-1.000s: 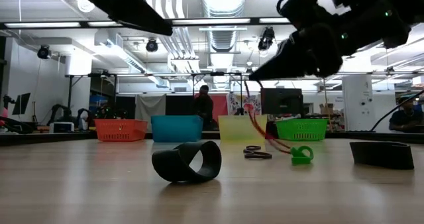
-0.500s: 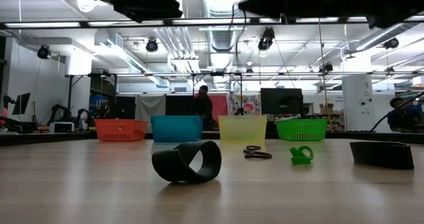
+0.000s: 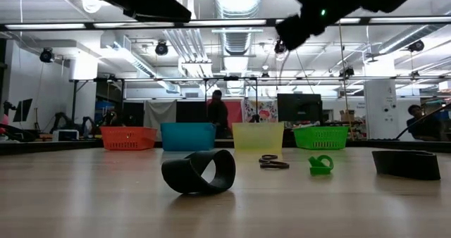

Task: Sort rubber bands into baskets
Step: Put the red rubber band into the green bin

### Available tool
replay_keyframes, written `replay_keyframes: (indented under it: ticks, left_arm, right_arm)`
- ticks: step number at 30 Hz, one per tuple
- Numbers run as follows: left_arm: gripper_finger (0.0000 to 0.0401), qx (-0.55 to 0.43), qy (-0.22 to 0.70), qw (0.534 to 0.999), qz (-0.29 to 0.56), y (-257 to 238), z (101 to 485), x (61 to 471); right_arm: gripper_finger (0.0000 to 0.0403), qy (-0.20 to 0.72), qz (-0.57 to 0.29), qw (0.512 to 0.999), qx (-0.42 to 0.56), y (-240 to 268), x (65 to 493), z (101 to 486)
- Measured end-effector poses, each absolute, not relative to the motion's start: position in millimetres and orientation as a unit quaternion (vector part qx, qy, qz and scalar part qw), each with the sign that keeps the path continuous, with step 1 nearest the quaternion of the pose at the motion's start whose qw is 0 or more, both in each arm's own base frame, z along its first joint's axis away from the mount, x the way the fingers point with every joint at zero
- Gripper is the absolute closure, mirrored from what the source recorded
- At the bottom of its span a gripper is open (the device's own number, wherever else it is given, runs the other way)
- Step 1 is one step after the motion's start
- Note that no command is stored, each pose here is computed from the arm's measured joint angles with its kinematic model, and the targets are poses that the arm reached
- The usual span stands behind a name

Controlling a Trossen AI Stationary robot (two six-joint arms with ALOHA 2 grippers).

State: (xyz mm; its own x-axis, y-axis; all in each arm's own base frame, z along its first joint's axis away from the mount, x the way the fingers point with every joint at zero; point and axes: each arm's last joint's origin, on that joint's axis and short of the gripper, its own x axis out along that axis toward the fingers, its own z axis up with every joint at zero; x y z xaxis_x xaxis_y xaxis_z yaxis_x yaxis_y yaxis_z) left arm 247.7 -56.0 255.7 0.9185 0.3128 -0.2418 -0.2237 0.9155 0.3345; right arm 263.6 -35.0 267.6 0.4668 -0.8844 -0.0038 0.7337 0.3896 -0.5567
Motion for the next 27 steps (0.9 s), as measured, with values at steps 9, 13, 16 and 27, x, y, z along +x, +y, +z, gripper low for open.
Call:
replay_keyframes:
  ticks: [9,13,16,27]
  left_arm:
    - [0.0187,0.147,0.143,0.969,0.139,-56,256,248]
    - [0.0187,0.147,0.142,0.969,0.140,-56,256,248]
    - [0.0187,0.147,0.143,0.969,0.140,-56,256,248]
    - [0.0187,0.146,0.143,0.969,0.139,-56,256,248]
  right_arm:
    - [0.0394,0.224,-0.593,0.759,-0.149,-109,241,244]
    - [0.0394,0.235,-0.577,0.778,-0.080,-129,230,234]
    - [0.0394,0.247,-0.588,0.769,-0.032,-140,220,226]
    - [0.0393,0.251,-0.563,0.783,0.080,-152,208,216]
